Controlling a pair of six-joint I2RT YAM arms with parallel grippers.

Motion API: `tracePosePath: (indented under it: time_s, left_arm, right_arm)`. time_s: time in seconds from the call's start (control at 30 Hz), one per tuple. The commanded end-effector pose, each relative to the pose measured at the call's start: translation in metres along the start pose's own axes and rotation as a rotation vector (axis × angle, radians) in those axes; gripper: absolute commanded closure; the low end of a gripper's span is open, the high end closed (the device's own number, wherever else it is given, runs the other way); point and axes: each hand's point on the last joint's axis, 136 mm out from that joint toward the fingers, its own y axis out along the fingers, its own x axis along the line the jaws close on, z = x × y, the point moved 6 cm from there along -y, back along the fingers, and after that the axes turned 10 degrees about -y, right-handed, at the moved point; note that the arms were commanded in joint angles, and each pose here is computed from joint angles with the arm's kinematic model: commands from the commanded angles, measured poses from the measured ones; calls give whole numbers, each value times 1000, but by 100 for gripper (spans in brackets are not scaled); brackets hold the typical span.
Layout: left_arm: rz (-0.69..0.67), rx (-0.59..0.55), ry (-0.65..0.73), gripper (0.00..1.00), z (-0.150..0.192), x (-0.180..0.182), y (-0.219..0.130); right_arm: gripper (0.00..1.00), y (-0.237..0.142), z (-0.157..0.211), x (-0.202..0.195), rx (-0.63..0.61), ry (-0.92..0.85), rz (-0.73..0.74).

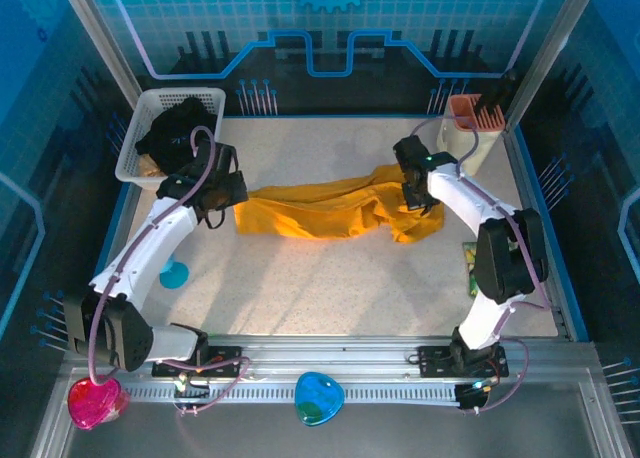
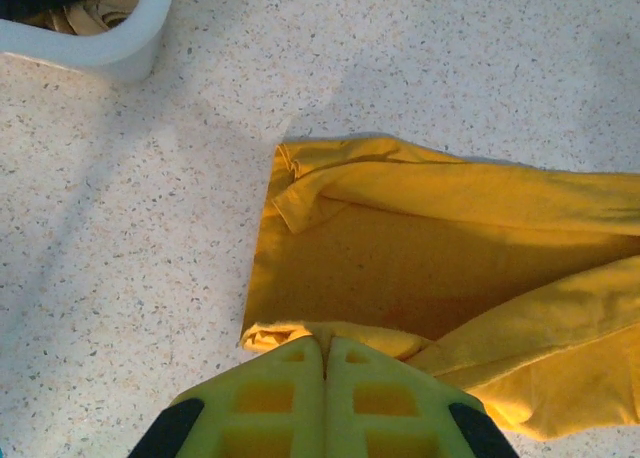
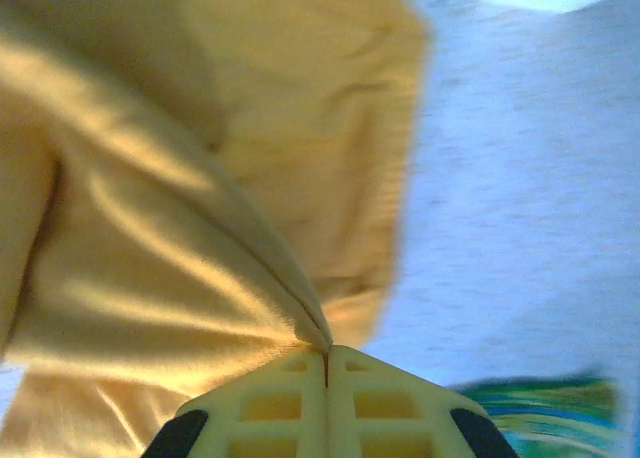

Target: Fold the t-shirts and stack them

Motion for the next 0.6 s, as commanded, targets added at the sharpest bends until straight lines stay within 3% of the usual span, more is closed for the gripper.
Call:
tracePosePath:
  time_s: [0.0,0.07,0.13,0.27,0.57]
  left_arm:
    - [-8,-11,-9,100,-1,5,-5]
    - [2,1,-16,100,1,4,-3]
    - [11,8,-18,100,1,3,-3]
    - [9,5,-17,100,3,5,-5]
    - [18,7,-15,100,2,3,-4]
  right_arm:
    - [100,5,-14,-38,12,-60,193]
    - [100,15,-29,-42,3,-41,217]
    - [79,24,-39,-40,34,-38,228]
    - [57,19,-39,-18,49,-58,216]
    - [55,-35,17,64,-67,-81,-74]
